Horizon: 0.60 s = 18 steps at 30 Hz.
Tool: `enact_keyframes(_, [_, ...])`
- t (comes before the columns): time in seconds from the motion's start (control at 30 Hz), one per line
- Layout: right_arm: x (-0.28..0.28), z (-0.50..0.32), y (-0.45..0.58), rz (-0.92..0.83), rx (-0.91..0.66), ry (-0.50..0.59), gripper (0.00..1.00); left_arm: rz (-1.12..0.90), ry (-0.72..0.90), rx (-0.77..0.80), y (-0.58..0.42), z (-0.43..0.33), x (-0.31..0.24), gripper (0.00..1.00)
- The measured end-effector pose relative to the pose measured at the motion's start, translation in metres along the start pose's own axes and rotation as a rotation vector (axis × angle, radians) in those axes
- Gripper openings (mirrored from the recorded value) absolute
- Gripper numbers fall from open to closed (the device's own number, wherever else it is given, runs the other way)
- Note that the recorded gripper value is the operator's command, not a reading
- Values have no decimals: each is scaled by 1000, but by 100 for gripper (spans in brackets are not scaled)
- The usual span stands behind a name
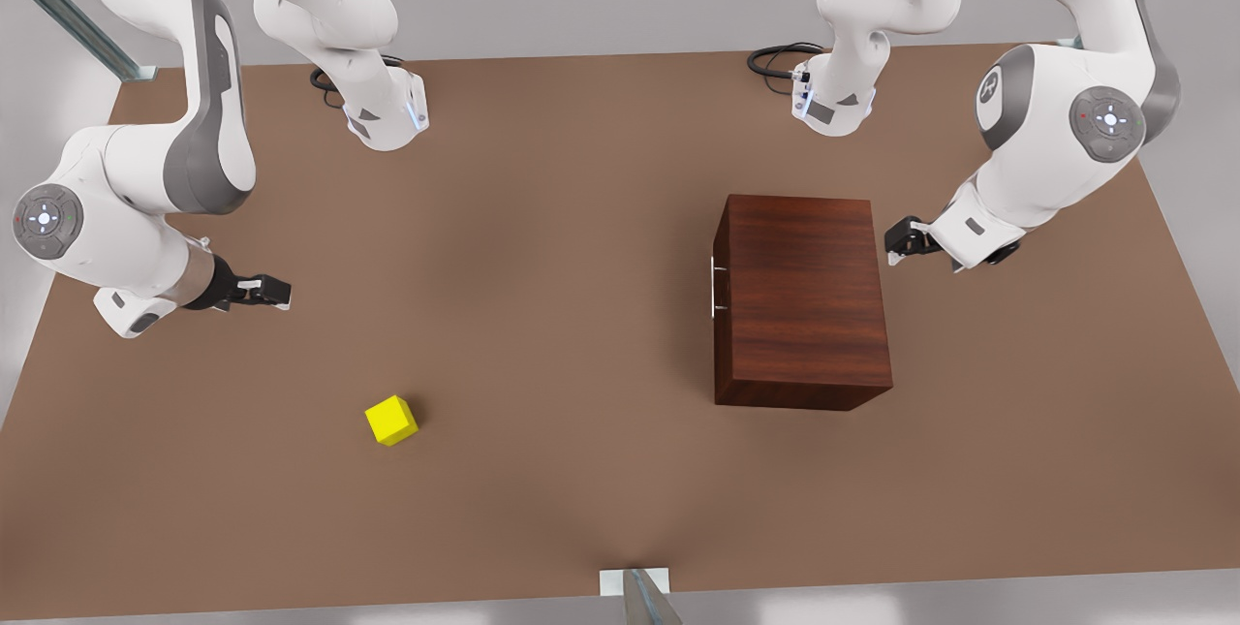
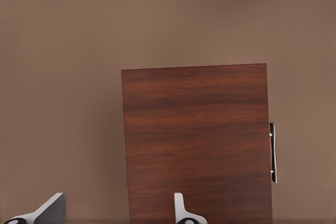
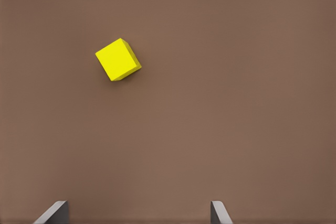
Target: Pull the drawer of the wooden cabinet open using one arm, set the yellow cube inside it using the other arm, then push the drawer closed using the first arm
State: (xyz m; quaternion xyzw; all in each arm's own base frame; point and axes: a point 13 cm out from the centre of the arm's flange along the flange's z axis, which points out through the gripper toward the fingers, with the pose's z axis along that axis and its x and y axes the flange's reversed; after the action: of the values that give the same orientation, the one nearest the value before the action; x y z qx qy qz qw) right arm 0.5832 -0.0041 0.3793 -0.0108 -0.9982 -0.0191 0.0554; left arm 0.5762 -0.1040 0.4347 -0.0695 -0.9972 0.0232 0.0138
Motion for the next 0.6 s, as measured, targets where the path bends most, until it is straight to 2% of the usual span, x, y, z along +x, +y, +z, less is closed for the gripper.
enact_keyframes(0.23, [0,0,0,-1,0,-1,100,43,-3,-18,-29,1,-12,100])
enact_keyframes(0.33, [0,0,0,0,0,-1,100,151,-37,-52,-118,2,-52,100])
enact_keyframes(0.4, [0,2,0,-1,0,4,100,196,-44,-62,-176,8,-57,100])
enact_keyframes(0.6, [-7,-4,4,51,0,-10,100,229,-5,-81,-314,54,-19,100])
